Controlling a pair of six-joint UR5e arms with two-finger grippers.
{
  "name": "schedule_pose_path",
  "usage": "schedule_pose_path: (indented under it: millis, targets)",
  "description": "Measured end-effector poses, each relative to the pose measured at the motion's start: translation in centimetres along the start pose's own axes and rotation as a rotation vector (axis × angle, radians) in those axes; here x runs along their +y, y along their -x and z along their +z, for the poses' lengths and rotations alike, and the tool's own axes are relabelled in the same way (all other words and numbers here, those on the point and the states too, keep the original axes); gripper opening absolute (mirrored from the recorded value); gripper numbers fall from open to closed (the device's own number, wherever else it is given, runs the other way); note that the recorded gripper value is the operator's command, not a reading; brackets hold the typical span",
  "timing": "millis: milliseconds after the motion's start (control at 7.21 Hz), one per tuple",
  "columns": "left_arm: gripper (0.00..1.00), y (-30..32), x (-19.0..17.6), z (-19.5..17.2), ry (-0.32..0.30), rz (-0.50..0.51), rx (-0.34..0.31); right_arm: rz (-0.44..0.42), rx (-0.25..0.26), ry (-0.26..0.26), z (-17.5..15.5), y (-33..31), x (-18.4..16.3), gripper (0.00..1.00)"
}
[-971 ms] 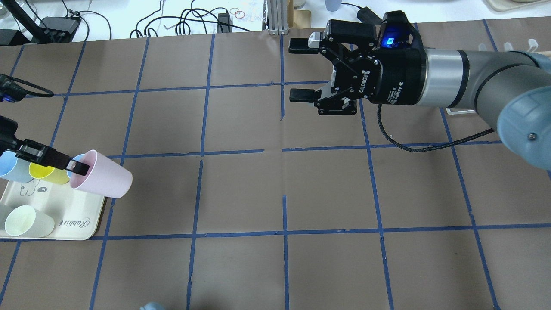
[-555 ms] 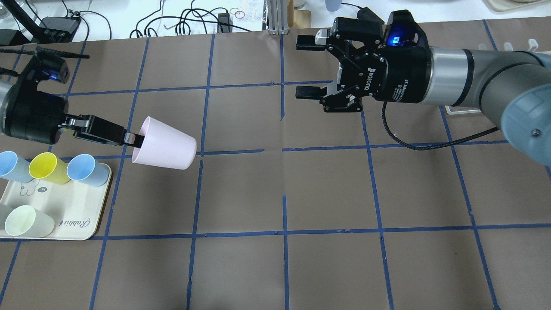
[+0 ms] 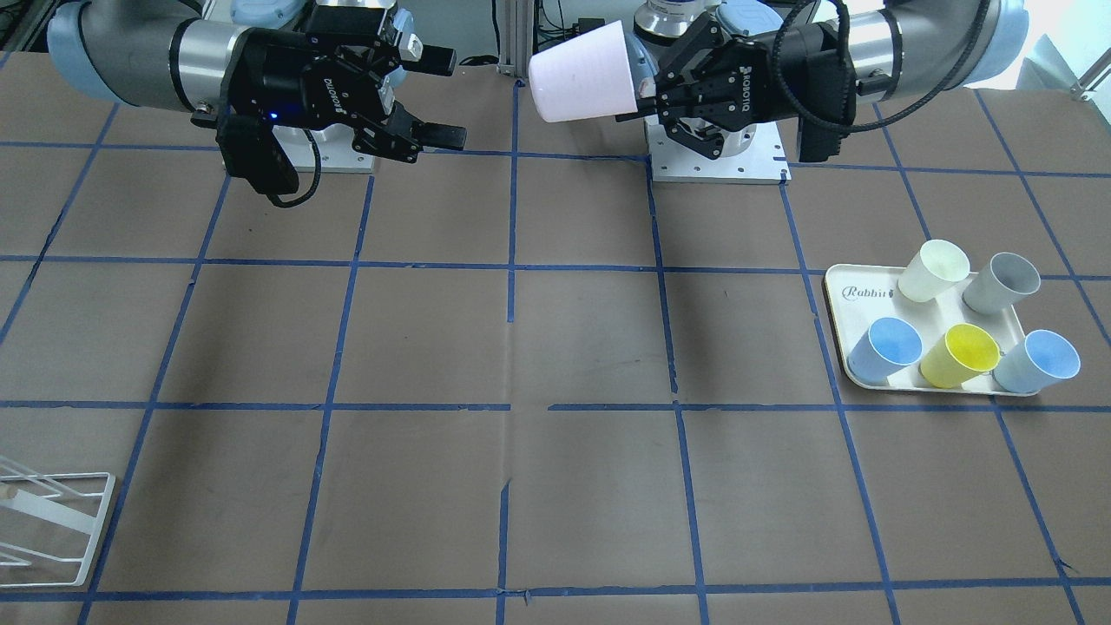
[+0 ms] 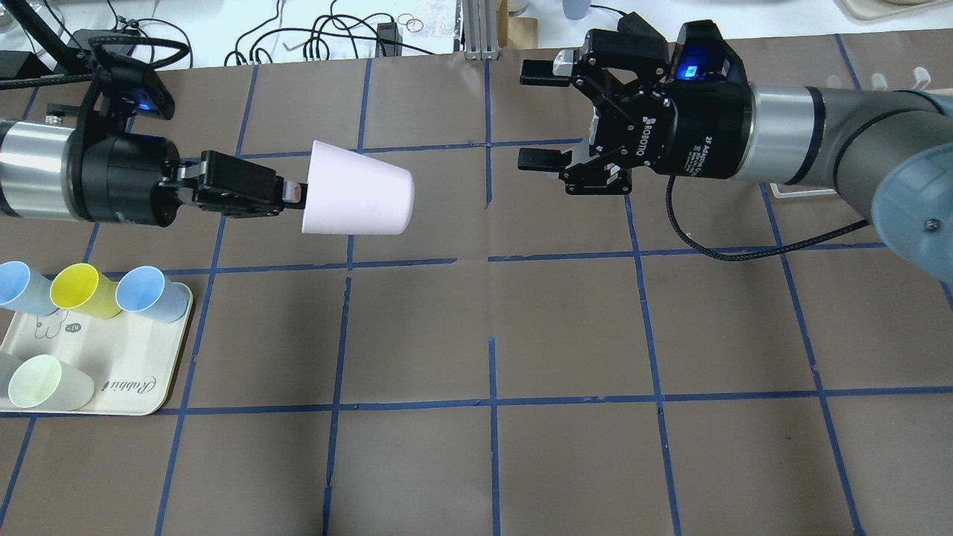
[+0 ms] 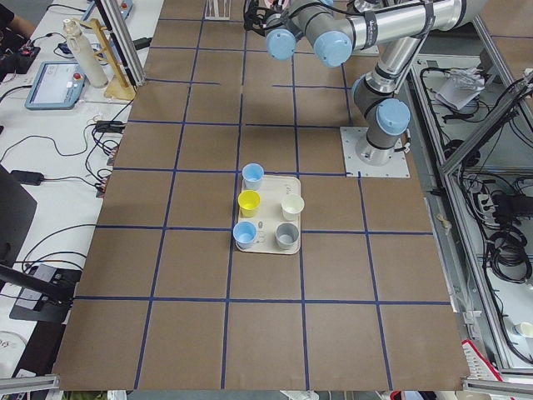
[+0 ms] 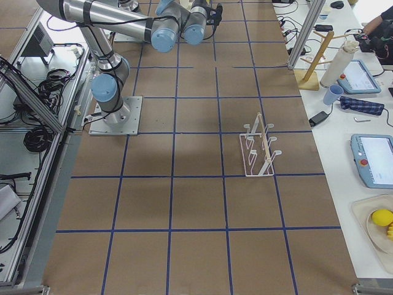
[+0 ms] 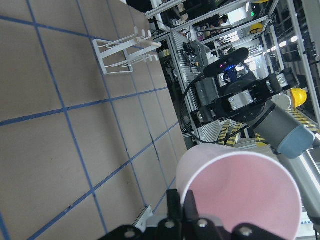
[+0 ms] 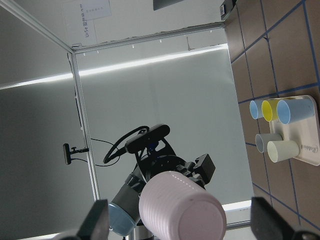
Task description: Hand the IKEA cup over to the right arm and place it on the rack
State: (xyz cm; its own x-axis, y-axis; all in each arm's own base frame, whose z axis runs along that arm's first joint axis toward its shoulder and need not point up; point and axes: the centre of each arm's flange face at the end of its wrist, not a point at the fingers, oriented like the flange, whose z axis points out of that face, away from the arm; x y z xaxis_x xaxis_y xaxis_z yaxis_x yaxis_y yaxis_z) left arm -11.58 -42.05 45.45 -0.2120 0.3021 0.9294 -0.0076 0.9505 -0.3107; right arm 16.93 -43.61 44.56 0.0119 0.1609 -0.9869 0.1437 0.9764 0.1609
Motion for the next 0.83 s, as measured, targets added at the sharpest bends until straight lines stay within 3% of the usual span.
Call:
schedule_pose_path:
  millis: [416, 832]
  targets:
    - [0.0, 0.4, 0.1, 2.9, -0.087, -0.024, 0.097, 0.064, -0.001, -0.002, -0.1, -0.1, 0.5, 1.0]
    - [0.0, 0.1, 0.8, 3.8, -0.119, -0.017, 0.125, 0.092, -0.001, 0.001, 0.1, 0.9, 1.5, 1.0]
